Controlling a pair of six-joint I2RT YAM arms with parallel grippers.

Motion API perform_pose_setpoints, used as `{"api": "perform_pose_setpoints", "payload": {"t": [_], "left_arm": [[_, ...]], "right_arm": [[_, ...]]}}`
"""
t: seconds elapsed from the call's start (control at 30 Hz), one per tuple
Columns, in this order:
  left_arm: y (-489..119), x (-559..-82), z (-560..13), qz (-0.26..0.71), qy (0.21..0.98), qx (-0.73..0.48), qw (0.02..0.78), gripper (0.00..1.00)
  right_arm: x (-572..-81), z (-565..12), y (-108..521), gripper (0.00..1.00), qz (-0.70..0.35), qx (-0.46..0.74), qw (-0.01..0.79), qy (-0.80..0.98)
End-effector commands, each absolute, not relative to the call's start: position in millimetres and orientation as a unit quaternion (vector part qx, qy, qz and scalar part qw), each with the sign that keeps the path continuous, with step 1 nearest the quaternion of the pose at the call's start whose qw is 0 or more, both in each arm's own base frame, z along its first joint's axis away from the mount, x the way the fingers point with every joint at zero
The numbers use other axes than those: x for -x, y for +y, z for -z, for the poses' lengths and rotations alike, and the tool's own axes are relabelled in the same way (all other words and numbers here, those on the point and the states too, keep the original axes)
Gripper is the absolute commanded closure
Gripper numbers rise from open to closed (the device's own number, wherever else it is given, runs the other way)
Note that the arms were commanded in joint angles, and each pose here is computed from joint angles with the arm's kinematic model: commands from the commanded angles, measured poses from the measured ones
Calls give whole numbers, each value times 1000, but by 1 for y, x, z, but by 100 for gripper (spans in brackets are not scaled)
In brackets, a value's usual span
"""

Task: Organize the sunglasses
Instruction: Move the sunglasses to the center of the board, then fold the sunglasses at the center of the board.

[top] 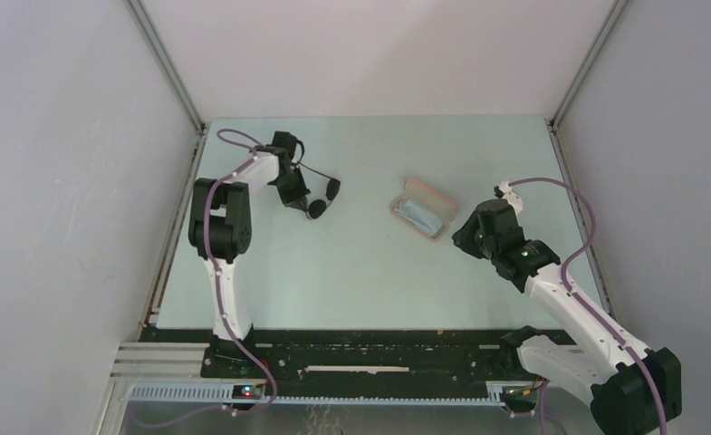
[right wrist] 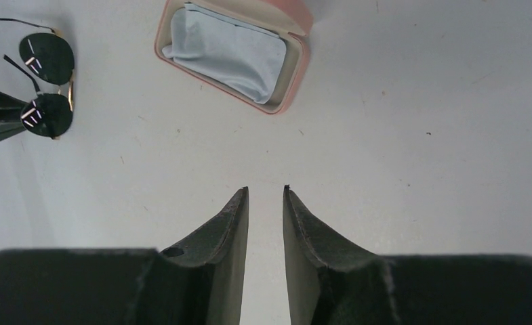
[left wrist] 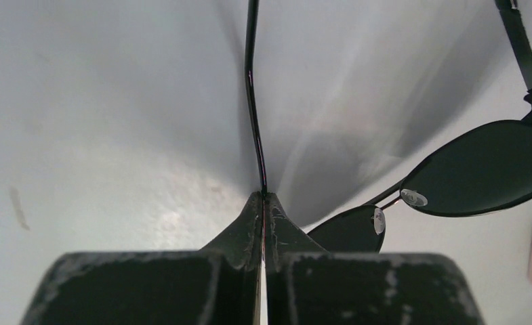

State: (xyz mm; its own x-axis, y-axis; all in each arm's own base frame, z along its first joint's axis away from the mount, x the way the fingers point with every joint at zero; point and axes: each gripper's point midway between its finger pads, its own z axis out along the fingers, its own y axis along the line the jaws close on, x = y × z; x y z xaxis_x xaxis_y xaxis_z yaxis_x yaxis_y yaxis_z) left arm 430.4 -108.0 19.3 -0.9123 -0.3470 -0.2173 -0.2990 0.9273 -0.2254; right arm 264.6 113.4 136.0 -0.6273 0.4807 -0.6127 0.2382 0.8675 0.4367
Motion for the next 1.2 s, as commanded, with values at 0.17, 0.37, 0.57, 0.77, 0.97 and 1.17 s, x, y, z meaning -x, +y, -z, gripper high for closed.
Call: {"api": "perform_pose_setpoints", "payload": {"t": [0.17, 0.37, 0.57, 0.77, 0.97, 1.17], "left_arm": [[-149, -319, -7, 96, 990, 74, 66, 96], [-169, -290, -25, 125, 989, 47, 65, 75], [-174, -321, -88, 179, 969, 71, 154, 73], [-131, -339, -69, 162, 962, 164, 145, 76], [-116, -350, -41, 112, 972, 167, 123, 79], [-127, -344, -15, 87, 983, 134, 90, 81]], "right_arm": [[-268, -154, 130, 67, -188, -171, 404, 879], [-267, -150, 182, 67, -227, -122, 389, 885], [-263, -135, 245, 69, -249, -89, 375, 888], [-271, -113, 294, 81, -275, -85, 357, 889], [-287, -83, 323, 88, -261, -84, 324, 905], [-299, -61, 334, 94, -231, -84, 308, 919]]}}
